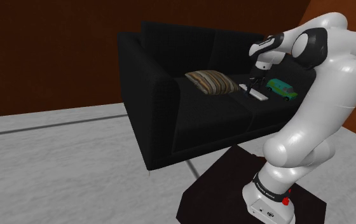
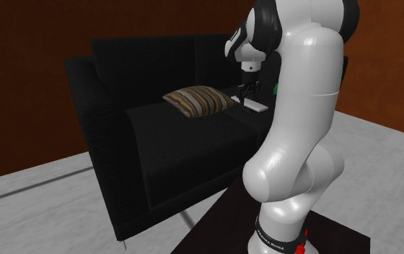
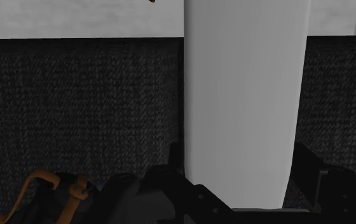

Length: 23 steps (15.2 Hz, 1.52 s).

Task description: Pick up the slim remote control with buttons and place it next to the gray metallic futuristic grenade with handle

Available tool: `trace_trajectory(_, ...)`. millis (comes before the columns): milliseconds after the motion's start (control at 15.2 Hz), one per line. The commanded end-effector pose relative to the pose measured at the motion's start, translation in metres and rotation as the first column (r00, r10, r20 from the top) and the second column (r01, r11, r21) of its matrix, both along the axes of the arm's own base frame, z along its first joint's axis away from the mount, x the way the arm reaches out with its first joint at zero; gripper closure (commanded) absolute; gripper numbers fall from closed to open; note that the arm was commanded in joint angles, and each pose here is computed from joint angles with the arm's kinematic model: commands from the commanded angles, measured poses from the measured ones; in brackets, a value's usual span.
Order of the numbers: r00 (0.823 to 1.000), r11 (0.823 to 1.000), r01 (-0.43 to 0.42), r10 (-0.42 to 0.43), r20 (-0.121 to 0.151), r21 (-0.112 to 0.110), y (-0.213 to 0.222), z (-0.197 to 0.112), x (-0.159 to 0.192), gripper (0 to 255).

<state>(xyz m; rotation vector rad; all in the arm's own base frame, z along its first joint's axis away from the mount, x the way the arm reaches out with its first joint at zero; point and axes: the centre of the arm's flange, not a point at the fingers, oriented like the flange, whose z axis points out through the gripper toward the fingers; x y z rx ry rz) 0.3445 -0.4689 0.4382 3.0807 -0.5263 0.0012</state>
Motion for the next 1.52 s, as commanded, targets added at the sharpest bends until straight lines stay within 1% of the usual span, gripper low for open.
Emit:
trace_trajectory(0, 1.0, 1.0, 0.0, 0.0, 0.0, -0.001, 0.0, -0.011, 0.0, 255)
trace_trajectory(924, 1.0, 1.0, 0.0, 0.0, 0.0, -0.001, 0.0, -0.087, 0.0, 255)
trace_trajectory(1452, 1.0, 1.0, 0.0, 0.0, 0.0, -0.001, 0.0, -0.087, 0.0, 255)
